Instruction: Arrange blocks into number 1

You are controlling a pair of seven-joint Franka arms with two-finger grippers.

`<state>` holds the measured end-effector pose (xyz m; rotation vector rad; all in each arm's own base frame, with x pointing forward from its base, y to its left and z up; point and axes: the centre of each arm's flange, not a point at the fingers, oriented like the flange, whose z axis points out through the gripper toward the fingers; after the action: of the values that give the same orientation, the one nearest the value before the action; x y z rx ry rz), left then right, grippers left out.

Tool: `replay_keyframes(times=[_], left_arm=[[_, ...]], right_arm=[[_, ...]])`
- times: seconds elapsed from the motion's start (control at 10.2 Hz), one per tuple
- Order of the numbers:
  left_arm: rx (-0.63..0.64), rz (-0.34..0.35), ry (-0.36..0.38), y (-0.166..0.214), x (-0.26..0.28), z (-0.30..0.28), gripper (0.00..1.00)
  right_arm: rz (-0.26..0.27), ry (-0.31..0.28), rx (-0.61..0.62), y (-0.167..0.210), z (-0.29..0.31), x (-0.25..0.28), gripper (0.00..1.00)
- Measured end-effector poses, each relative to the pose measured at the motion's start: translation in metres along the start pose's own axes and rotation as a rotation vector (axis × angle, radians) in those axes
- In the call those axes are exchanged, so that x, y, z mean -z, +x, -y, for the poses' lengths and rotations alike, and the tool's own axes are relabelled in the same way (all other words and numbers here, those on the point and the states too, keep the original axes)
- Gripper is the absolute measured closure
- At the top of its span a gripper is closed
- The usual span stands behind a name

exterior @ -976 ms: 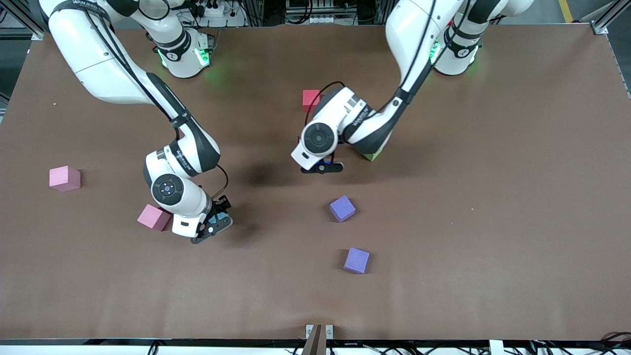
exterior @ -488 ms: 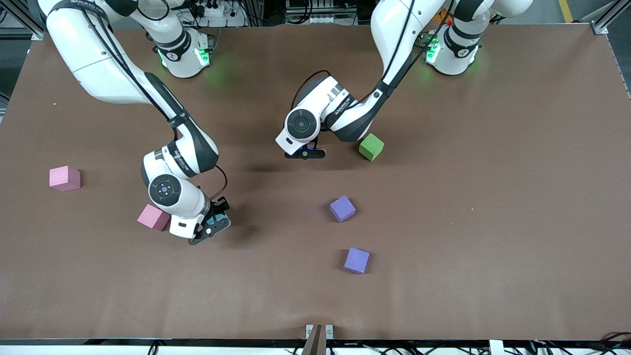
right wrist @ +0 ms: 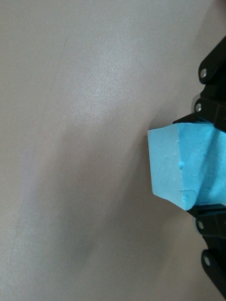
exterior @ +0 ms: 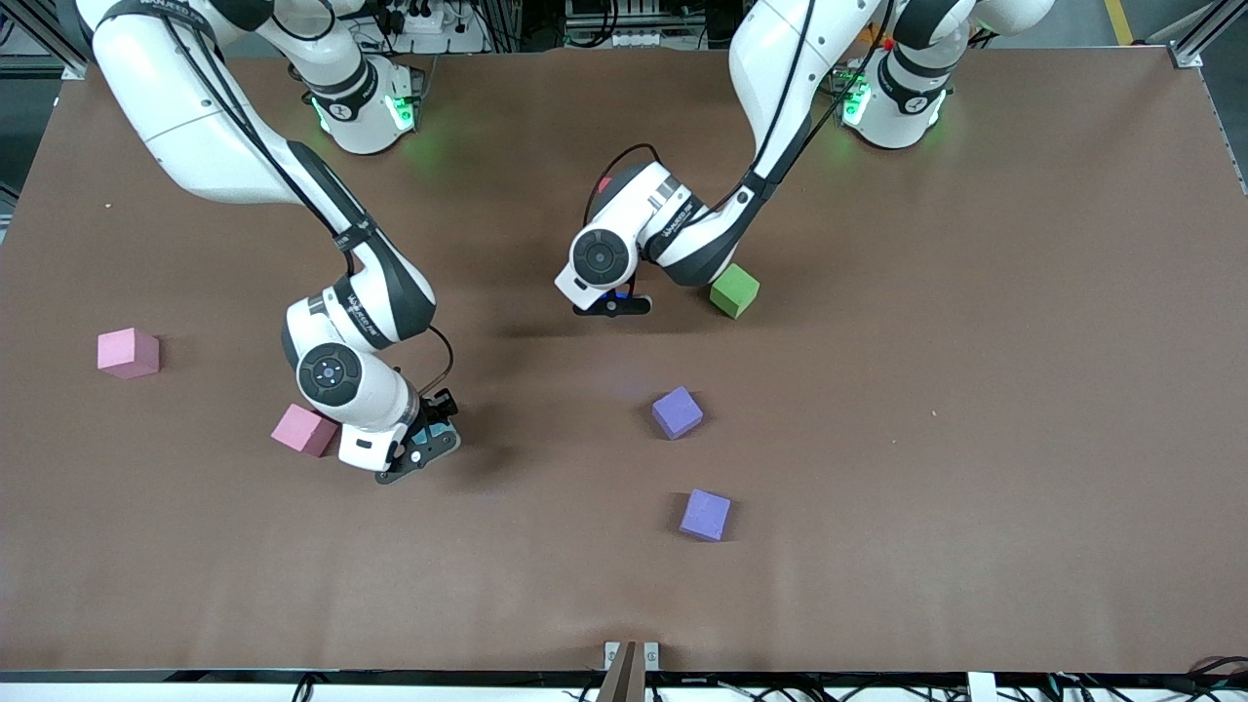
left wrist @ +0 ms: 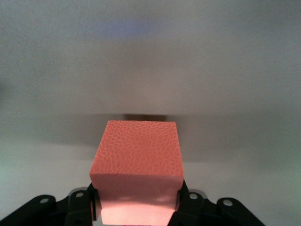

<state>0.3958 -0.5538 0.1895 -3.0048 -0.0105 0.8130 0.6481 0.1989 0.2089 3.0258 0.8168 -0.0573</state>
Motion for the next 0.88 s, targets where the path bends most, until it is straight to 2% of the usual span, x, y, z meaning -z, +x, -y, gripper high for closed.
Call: replay_keyframes(times=[0.39,0.78,0.88], left_arm=[[0.003,0.016,0.021,-0.007,-0.016,-0.003,0.41],[0.016,0.028,0.032,-0.023,-0.025,-0.014,0.41],[0.016,0.031,0.034,-0.026,-0.027,-0.015,0.42]], right_arm=[[0.013,0.002,-0.034,0.001,0.003,0.003,0.4],[0.078,0.026,-0.212,0.014,0.049,0.04,0.4],[0.081,0.028,-0.245,0.016,0.061,0.052,0.4]])
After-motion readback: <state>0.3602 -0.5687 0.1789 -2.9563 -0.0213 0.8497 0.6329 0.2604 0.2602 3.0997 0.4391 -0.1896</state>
